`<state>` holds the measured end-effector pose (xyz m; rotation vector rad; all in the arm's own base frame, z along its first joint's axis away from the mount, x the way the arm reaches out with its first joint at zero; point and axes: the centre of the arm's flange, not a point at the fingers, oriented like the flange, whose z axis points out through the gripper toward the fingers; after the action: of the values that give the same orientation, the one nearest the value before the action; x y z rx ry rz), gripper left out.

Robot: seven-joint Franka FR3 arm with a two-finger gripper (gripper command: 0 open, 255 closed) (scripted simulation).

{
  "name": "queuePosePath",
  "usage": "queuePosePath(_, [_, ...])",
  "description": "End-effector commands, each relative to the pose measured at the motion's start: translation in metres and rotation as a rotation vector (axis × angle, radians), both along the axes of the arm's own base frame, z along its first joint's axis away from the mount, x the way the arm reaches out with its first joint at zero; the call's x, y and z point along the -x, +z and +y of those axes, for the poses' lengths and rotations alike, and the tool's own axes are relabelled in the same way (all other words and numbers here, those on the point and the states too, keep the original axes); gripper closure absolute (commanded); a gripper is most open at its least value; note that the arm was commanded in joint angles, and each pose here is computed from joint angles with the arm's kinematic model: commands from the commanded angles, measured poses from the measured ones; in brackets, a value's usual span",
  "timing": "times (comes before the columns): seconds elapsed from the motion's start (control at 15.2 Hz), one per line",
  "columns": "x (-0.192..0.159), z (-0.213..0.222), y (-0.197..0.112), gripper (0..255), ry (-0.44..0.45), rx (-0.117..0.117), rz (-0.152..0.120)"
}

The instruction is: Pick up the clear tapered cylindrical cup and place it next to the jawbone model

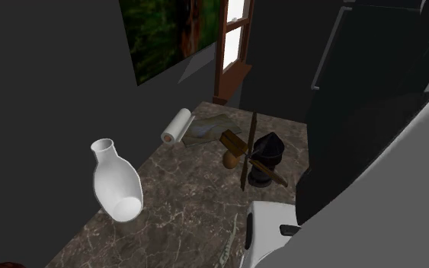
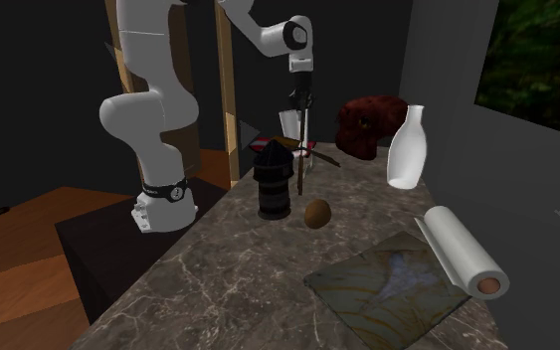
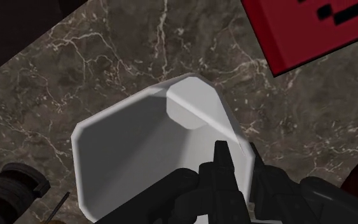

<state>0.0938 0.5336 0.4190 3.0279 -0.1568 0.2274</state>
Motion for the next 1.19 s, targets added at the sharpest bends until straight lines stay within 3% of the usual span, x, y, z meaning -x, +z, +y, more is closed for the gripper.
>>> queuePosePath(0.0, [0.000,0.000,-0.011,255,0.001,-0.001,-0.003])
queuePosePath(0.2, [0.000,0.000,-0.030,255,0.001,-0.001,-0.003])
queuePosePath(0.73, [0.000,0.000,-0.030,255,0.001,-0.001,-0.003])
queuePosePath(0.79, [0.000,0.000,-0.030,0,0.001,-0.001,-0.003])
queuePosePath(1.12, [0.000,0.000,-0.030,0,0.001,-0.001,-0.003])
